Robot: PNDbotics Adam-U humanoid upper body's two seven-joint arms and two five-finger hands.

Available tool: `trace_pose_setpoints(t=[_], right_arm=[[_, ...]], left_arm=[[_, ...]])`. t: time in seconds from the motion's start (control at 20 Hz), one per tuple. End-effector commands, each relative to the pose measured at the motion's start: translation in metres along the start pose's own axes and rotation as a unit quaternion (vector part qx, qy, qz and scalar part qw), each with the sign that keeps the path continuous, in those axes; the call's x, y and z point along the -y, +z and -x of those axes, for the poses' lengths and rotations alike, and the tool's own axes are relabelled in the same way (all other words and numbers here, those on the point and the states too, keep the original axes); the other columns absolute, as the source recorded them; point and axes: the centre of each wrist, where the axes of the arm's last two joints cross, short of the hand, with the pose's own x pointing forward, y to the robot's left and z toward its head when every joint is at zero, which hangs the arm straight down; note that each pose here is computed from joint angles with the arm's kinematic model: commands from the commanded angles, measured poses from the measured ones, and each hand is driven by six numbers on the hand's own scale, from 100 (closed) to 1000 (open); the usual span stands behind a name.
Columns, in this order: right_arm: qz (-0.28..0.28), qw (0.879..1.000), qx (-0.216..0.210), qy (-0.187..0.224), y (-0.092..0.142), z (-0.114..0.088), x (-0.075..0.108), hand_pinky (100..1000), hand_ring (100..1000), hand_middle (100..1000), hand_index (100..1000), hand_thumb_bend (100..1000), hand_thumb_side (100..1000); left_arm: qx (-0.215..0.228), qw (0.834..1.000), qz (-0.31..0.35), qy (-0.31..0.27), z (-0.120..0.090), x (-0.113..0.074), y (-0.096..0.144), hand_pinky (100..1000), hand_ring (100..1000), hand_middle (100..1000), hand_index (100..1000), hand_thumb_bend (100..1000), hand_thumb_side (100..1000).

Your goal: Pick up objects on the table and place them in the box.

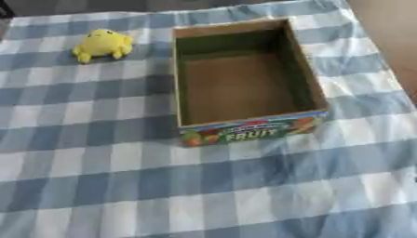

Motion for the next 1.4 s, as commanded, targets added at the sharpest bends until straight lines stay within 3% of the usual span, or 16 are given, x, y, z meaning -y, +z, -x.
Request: trace_pose_setpoints(t=[0.05,0.2,0.35,0.55,0.7,1.05,1.4], right_arm=[[-0.007,1.0,0.02,-0.004,-0.008,-0.007,0.002,915,873,671,838,100,723],[-0.01,1.0,0.02,-0.005,-0.008,-0.007,0.002,916,874,671,838,100,726],[-0.011,1.0,0.02,-0.006,-0.008,-0.007,0.001,917,874,670,837,100,728],[-0.013,1.0,0.02,-0.008,-0.008,-0.008,0.0,920,876,669,837,100,731],[-0.014,1.0,0.019,-0.01,-0.008,-0.008,-0.001,921,876,668,837,100,732],[-0.016,1.0,0.02,-0.016,-0.008,-0.009,-0.003,923,877,667,836,100,733],[-0.022,0.999,0.021,-0.023,-0.009,-0.011,-0.006,926,879,665,835,100,739]], left_arm=[[-0.003,0.998,0.049,-0.036,0.011,-0.01,-0.002,774,829,760,966,100,504],[-0.003,0.996,0.08,-0.047,0.014,-0.006,-0.011,802,851,775,970,100,534],[0.005,0.994,0.094,-0.047,0.013,0.0,-0.022,826,880,818,985,197,560],[0.012,0.994,0.106,-0.012,0.01,0.014,-0.035,819,899,868,1000,202,460],[0.008,0.993,0.115,0.024,0.006,0.019,-0.046,819,914,908,1000,173,462],[-0.033,0.989,0.121,0.079,0.0,0.012,-0.062,823,926,913,1000,225,535],[-0.085,0.983,0.143,0.078,0.003,0.006,-0.065,853,939,920,1000,298,580]])
